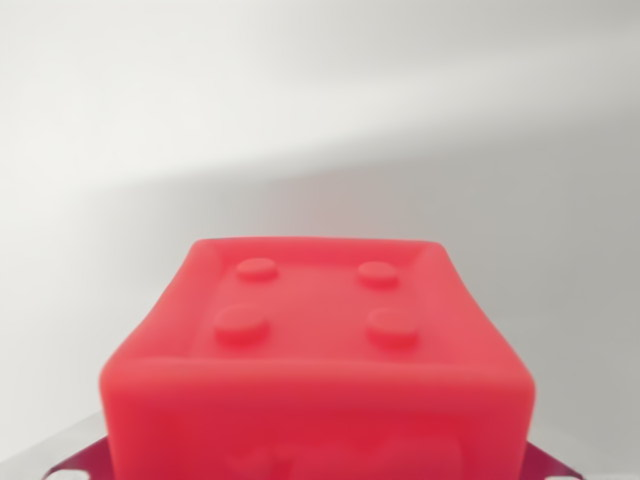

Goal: Destack cube

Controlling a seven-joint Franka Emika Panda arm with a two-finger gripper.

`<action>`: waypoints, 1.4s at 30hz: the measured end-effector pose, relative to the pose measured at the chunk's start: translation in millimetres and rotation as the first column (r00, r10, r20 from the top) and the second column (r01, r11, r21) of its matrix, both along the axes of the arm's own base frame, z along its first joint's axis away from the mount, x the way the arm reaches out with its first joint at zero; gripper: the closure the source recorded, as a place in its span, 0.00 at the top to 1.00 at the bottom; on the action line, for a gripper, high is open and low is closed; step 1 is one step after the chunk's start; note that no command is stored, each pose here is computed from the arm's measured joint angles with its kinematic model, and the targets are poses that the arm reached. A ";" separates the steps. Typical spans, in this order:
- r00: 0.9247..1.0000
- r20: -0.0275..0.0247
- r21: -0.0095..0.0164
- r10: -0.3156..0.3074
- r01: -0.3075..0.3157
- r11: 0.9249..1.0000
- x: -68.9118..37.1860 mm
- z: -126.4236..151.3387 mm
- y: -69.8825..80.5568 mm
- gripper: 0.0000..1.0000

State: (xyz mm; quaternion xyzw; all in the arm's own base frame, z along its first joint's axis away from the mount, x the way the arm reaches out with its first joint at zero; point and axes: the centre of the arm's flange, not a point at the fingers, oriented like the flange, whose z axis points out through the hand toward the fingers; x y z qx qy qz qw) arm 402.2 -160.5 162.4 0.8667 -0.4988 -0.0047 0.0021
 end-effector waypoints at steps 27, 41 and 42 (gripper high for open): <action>1.000 0.003 -0.001 0.002 -0.002 1.000 0.4 -47.0 -0.1 0.00; 1.000 0.005 -0.001 0.001 -0.001 1.000 0.7 -47.4 -0.2 1.00; 1.000 0.005 -0.001 0.001 -0.001 1.000 0.7 -47.4 -0.2 1.00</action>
